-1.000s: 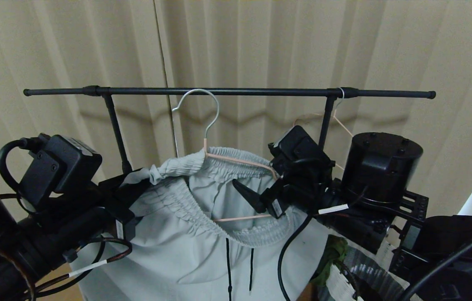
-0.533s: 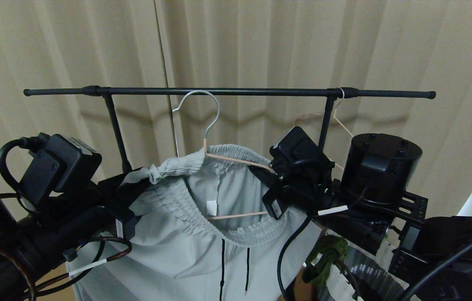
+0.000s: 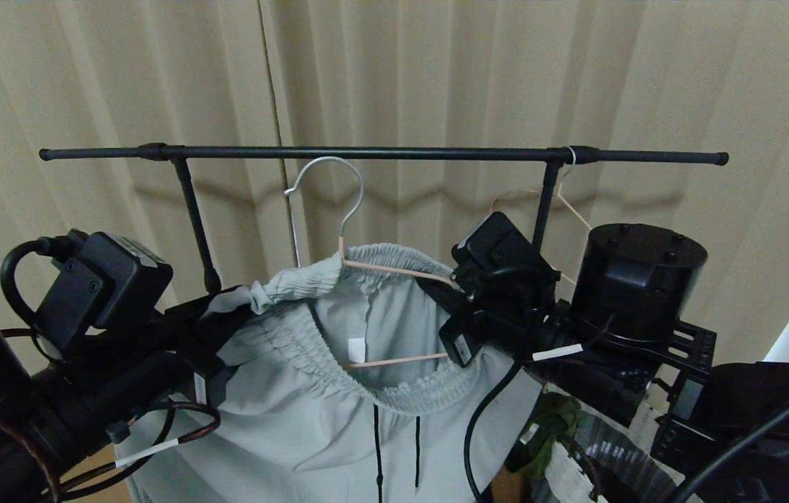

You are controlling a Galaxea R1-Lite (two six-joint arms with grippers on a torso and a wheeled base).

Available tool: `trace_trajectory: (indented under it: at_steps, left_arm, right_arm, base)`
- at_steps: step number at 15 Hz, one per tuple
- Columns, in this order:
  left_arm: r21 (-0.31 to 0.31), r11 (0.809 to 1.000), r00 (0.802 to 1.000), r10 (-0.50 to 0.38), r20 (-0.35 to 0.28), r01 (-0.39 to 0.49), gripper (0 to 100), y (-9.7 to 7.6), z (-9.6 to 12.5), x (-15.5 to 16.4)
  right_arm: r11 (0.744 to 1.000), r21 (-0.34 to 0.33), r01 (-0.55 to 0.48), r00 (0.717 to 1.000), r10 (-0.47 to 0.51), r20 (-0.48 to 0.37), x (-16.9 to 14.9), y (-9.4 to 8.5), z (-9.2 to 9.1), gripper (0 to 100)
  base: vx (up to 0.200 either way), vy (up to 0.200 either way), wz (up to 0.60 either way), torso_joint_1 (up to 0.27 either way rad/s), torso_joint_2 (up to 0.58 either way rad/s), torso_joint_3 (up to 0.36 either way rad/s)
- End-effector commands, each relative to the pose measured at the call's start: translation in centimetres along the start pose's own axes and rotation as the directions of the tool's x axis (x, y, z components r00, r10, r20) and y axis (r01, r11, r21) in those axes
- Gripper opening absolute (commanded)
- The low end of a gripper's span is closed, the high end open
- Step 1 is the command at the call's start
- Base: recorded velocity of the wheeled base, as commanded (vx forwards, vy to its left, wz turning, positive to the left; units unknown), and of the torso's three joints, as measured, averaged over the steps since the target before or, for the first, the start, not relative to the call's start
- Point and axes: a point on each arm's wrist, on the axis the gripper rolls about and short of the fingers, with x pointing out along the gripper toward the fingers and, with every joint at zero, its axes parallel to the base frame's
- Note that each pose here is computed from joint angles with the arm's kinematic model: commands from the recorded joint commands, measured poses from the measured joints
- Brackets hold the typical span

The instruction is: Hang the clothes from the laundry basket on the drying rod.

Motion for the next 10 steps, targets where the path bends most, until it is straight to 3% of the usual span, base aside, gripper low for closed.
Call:
trace_trajectory:
  at_steps: [1,3,10]
  left_arm:
    - [-0.002,1.0,1.0,-0.001,-0.005,0.001,100,0.0,-0.1,0.0]
    - [-0.005,1.0,1.0,0.001,-0.004,-0.001,100,0.0,-0.1,-0.1]
    - [-0.071,0.997,0.997,0.028,0.075,-0.023,100,0.4,0.7,-3.4]
  right_arm:
    - [1.0,0.0,0.004,1.0,-0.004,0.005,-0.2,-0.1,0.2,0]
    - [1.0,0.001,0.021,1.0,-0.021,-0.001,-0.2,-0.4,0.1,0]
    - [0.985,0.01,0.174,0.984,-0.173,-0.041,-2.3,-5.2,-0.9,0]
  base:
    - [0.0,0.0,0.0,0.0,0.0,0.0]
    - [0.0,0.0,0.0,0.0,0.0,0.0]
    - [0.0,0.0,0.0,0.0,0.0,0.0]
